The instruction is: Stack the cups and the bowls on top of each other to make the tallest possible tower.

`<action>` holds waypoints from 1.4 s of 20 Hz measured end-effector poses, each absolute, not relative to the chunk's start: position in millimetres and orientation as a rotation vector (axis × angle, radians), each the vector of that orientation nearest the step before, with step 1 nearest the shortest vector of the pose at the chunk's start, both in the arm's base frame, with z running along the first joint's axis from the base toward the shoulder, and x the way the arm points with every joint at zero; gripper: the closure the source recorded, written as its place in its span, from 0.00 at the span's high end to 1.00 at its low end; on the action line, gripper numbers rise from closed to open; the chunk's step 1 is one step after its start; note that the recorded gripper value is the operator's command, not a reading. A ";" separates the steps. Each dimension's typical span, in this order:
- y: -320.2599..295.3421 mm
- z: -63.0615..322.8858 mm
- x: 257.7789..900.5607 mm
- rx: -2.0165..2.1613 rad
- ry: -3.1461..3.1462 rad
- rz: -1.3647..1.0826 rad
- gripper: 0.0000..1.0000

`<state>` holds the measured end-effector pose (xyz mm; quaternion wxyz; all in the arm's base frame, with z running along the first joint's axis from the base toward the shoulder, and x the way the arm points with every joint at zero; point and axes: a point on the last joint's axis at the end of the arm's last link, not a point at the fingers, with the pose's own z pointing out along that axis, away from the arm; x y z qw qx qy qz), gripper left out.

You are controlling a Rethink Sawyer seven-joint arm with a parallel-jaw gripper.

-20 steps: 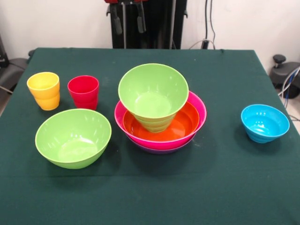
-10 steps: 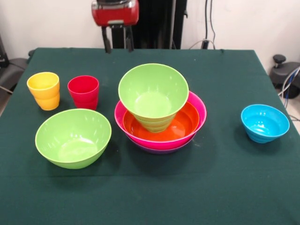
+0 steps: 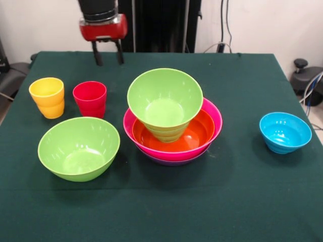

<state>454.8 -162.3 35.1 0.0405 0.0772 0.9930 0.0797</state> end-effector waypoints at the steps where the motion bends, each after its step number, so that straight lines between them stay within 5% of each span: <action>1: -168.8 34.7 452.3 0.255 3.038 0.246 1.00; 11: -221.1 37.7 437.0 0.400 2.990 0.259 1.00; 28: -169.3 -5.2 435.8 0.149 3.043 0.315 1.00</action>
